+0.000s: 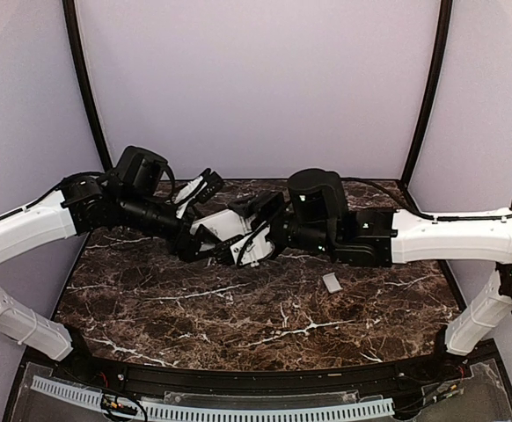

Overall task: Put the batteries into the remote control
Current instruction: Pass from the left arm to the right, then place the remote control without batteries at the center of the board.

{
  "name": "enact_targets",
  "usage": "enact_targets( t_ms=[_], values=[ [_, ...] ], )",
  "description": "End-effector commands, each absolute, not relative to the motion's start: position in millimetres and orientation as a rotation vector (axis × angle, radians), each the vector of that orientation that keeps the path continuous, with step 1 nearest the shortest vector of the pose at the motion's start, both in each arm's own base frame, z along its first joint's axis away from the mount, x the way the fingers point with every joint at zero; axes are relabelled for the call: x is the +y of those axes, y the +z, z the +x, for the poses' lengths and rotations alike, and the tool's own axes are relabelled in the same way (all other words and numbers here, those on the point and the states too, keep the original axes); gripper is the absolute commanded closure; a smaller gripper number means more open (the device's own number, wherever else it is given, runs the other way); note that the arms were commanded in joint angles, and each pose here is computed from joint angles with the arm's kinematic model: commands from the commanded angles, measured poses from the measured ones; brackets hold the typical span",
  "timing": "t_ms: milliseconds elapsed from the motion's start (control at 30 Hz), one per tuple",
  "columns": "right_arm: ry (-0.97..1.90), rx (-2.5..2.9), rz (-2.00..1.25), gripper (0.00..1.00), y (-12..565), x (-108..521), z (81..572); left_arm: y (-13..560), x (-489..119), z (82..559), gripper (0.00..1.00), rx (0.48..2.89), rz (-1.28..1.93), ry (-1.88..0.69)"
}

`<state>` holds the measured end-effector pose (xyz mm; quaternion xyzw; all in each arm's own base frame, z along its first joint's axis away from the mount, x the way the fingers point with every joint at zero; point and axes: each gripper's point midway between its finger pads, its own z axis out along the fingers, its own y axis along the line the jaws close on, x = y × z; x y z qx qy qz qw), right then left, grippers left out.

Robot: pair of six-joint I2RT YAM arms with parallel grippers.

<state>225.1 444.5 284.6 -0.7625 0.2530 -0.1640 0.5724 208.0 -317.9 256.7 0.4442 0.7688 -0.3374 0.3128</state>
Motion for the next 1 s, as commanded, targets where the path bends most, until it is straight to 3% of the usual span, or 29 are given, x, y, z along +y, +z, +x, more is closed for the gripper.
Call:
enact_targets(
  t_ms=[0, 267, 700, 867, 967],
  values=[
    [-0.111, 0.941, -1.778, 0.67, 276, 430, 218, 276, -302, 230, 0.04, 1.986, 1.050, -0.712],
    [0.367, 1.546, -1.870, 0.68, 144, 401, 179, 300, -271, 253, 0.01, 1.880, 0.876, -0.513],
    [0.471, 2.033, -1.930, 0.66, 27, 388, 174, 285, -263, 263, 0.01, 1.934, 0.854, -0.427],
    [0.456, 2.074, -1.947, 0.57, 14, 386, 174, 283, -261, 265, 0.01, 1.941, 0.856, -0.408],
    [0.451, 2.083, -1.970, 0.44, 9, 384, 172, 281, -261, 265, 0.01, 1.943, 0.860, -0.407]
  ],
)
